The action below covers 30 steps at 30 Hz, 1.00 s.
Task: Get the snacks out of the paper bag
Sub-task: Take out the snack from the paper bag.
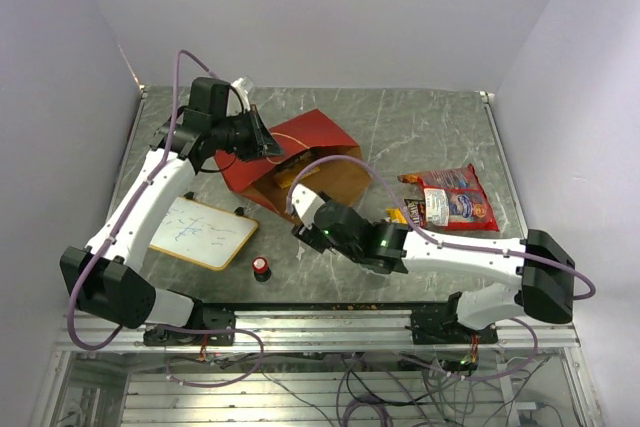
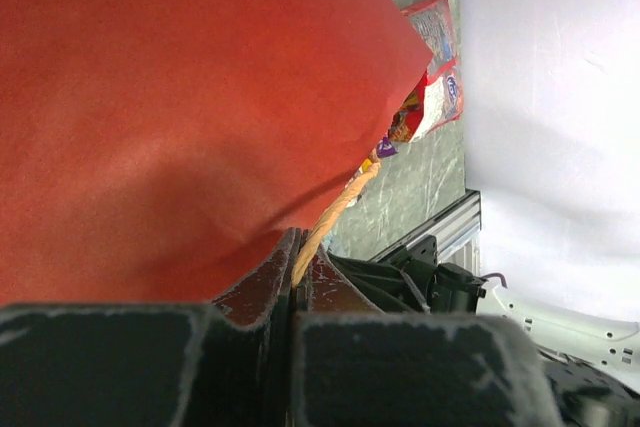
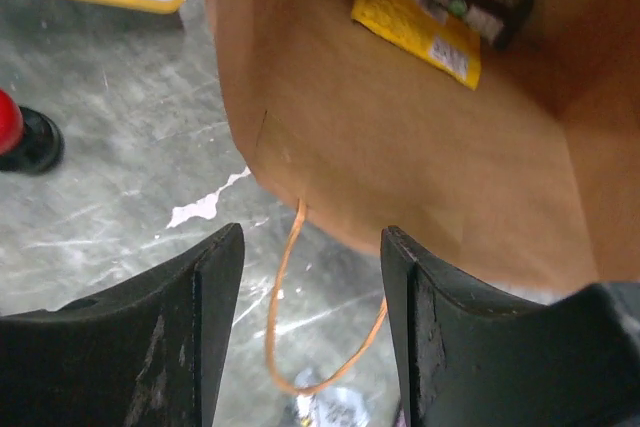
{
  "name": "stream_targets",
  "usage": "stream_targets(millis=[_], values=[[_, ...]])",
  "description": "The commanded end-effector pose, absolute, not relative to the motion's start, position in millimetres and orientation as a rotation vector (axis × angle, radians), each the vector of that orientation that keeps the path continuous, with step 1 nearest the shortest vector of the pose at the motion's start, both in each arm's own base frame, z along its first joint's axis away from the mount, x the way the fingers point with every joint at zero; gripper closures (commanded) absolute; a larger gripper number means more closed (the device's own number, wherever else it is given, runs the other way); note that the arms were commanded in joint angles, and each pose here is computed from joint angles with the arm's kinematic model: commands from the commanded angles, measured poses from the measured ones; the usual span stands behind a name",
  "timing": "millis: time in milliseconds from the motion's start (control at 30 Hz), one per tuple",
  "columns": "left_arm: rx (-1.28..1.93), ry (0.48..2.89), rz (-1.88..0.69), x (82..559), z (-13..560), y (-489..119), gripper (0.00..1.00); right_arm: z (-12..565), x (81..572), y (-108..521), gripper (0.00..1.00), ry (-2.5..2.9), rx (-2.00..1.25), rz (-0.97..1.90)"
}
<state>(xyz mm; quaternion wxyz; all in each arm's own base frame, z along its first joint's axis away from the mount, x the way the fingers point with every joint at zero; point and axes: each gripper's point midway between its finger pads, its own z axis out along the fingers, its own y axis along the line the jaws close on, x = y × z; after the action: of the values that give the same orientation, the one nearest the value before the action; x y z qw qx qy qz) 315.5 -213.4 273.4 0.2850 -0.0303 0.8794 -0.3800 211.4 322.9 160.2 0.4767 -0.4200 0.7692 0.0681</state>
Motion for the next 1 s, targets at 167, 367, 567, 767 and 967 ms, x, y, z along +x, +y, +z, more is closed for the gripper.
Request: stream_targets(millis=[167, 367, 567, 767, 967], values=[[0.010, 2.276, -1.012, 306, 304, -207, 0.93, 172, 255, 365, 0.43, 1.269, -1.448, 0.197], [0.071, 2.258, -1.000, 300, 308, -206, 0.93, 134, 254, 368, 0.41, 1.133, -1.649, 0.280], [0.107, 2.201, -1.033, 304, 324, -211, 0.93, 105, 275, 381, 0.40, 1.088, -1.725, 0.177], [0.148, 2.178, -1.075, 307, 333, -221, 0.93, 86, 311, 392, 0.41, 1.118, -1.719, 0.072], [0.205, 2.170, -1.058, 307, 340, -226, 0.93, 68, 330, 400, 0.40, 1.103, -1.753, 0.020]])
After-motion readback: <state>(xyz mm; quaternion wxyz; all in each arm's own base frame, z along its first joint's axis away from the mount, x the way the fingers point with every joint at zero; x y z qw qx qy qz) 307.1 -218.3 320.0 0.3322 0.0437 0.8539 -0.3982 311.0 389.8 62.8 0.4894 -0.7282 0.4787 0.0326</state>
